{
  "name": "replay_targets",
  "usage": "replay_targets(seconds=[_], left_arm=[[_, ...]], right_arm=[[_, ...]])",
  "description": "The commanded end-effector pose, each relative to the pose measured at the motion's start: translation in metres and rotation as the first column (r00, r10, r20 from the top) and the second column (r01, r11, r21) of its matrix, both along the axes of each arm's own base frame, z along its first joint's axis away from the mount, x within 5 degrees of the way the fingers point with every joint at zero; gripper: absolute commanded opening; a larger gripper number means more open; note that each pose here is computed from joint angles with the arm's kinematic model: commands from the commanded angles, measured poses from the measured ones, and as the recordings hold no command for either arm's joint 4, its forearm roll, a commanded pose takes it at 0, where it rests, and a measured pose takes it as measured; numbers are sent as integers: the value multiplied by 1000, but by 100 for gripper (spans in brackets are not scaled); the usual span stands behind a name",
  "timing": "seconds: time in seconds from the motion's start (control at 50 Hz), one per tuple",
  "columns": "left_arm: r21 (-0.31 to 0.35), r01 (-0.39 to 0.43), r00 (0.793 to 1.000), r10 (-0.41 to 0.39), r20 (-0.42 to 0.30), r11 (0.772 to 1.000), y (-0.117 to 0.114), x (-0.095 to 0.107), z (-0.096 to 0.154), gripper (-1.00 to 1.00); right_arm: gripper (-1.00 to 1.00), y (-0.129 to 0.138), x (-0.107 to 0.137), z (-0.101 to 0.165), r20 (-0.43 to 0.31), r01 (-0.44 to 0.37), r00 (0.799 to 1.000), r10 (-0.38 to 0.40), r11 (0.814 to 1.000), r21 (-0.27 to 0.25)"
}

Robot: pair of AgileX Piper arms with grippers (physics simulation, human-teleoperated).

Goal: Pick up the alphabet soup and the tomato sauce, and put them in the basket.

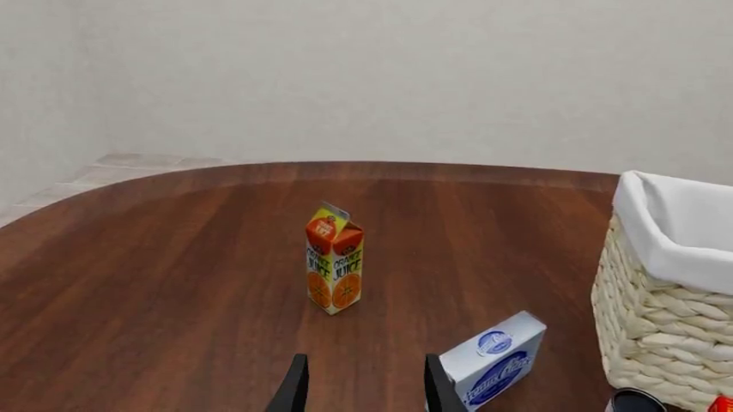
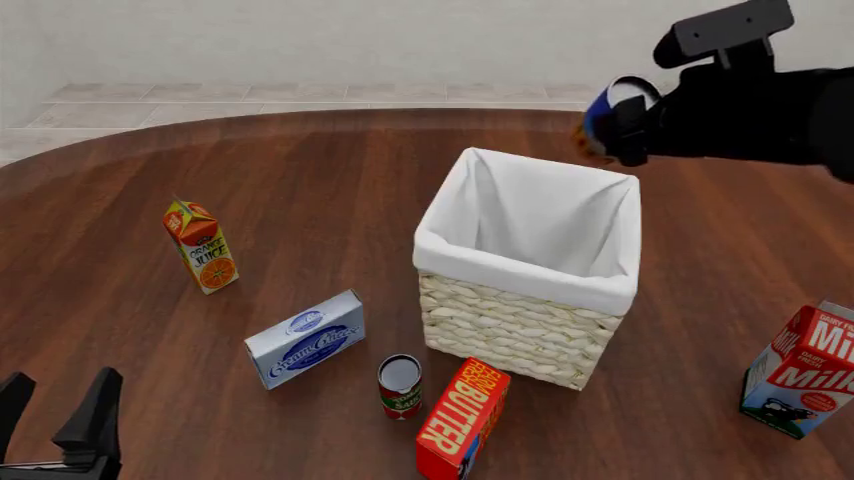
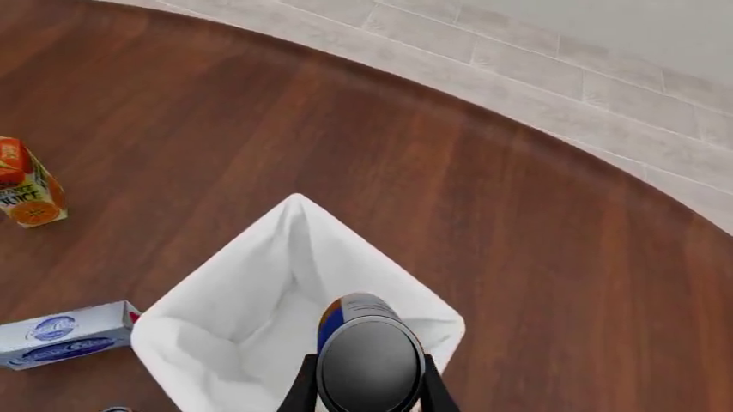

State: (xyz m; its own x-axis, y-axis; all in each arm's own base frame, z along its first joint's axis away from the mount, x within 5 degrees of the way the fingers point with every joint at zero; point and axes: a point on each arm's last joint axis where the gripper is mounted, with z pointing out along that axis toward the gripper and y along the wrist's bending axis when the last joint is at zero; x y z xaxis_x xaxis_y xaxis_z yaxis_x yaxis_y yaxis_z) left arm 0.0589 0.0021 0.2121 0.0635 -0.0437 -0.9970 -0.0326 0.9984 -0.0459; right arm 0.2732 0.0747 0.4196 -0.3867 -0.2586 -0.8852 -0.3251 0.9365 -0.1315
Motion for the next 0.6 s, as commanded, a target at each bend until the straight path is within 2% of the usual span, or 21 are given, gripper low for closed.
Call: replay_targets(seconds=[0.02, 0.16, 0.24, 0.6], left_arm=[[-1, 0, 1000, 0, 0, 1000, 0, 0, 0, 100], [0, 0, 1000, 0, 0, 1000, 0, 0, 0, 100], [-1, 0, 1000, 0, 0, 1000, 0, 0, 0, 100], [0, 0, 1000, 0, -1, 1000, 0, 0, 0, 100]], right_arm=[[-100, 11, -6, 1, -7, -35, 999, 35, 999, 12], [-100, 16, -5, -3, -20, -57, 998, 57, 998, -3], [-100, 19, -4, -4, -35, -57, 998, 57, 998, 12], [-100, 21, 7, -27, -108, -72, 992, 66, 996, -45]])
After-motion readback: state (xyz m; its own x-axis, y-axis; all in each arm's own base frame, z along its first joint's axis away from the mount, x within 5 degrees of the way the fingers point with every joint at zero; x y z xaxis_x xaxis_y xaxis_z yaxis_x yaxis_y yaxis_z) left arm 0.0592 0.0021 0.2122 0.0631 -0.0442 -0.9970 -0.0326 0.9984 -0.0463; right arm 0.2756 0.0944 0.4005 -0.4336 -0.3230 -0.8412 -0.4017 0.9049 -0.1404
